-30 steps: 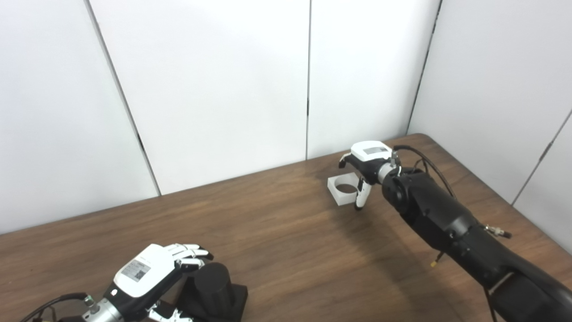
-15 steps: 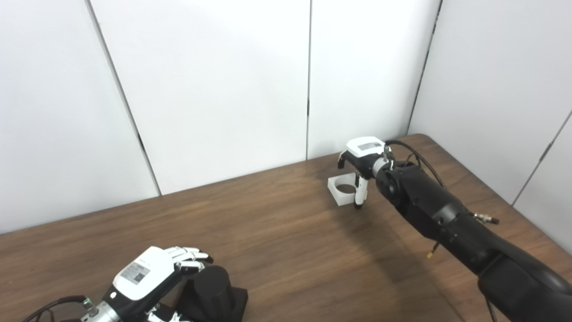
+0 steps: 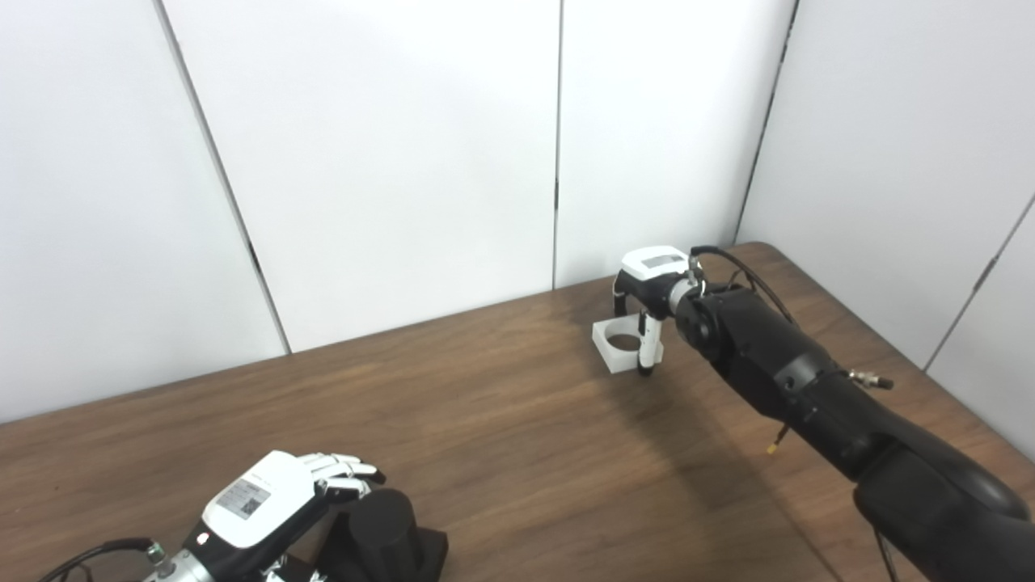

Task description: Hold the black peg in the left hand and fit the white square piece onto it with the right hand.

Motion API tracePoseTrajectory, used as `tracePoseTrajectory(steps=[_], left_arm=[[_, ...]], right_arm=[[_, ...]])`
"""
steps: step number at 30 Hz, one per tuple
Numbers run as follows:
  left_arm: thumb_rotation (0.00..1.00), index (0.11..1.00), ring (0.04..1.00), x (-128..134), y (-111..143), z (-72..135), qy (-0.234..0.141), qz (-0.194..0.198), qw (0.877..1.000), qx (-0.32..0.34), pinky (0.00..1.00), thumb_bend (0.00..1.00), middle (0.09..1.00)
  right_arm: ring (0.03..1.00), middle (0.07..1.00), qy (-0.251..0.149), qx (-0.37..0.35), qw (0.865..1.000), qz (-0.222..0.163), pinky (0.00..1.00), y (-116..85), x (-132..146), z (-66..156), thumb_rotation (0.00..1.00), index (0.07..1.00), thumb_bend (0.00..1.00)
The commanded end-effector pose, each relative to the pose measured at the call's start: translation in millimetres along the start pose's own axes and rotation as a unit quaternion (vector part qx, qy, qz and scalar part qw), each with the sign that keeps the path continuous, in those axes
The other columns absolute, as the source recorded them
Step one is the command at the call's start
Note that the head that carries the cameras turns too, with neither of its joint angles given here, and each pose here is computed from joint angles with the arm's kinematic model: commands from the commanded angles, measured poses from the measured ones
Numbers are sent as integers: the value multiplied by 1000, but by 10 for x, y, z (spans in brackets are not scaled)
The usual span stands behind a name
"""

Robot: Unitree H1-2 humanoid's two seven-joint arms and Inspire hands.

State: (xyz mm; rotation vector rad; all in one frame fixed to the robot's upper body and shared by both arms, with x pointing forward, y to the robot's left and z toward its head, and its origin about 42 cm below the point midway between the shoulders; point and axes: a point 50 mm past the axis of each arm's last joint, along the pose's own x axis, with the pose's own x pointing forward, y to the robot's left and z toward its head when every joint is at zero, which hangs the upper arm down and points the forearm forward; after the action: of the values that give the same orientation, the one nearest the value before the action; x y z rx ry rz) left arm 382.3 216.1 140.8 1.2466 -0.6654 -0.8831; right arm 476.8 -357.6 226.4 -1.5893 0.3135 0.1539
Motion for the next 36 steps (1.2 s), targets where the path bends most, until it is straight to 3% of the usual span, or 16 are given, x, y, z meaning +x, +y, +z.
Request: tracePoseTrajectory(steps=[1,12,19,23,36], left_arm=[[60,489,811,-239,-278,-10,8,-99,995,22,736,524,796],[59,489,813,-238,-277,3,9,-101,995,16,736,524,797],[59,489,814,-238,-262,7,9,-102,995,17,737,524,796],[58,489,810,-229,-250,18,10,-100,995,14,734,524,797],[63,490,830,-138,-287,10,21,-99,995,11,742,524,816]], right_arm=[[820,783,-2,7,1000,-10,696,-160,-5,-8,139,485,519],[827,767,-17,13,1000,5,740,-245,-101,-2,135,480,520],[829,768,-38,43,998,-36,731,-267,-135,-46,130,479,521],[880,775,-52,63,994,-68,767,-317,-187,-104,127,477,520],[897,779,-104,75,986,-102,815,-558,-488,-135,127,481,521]])
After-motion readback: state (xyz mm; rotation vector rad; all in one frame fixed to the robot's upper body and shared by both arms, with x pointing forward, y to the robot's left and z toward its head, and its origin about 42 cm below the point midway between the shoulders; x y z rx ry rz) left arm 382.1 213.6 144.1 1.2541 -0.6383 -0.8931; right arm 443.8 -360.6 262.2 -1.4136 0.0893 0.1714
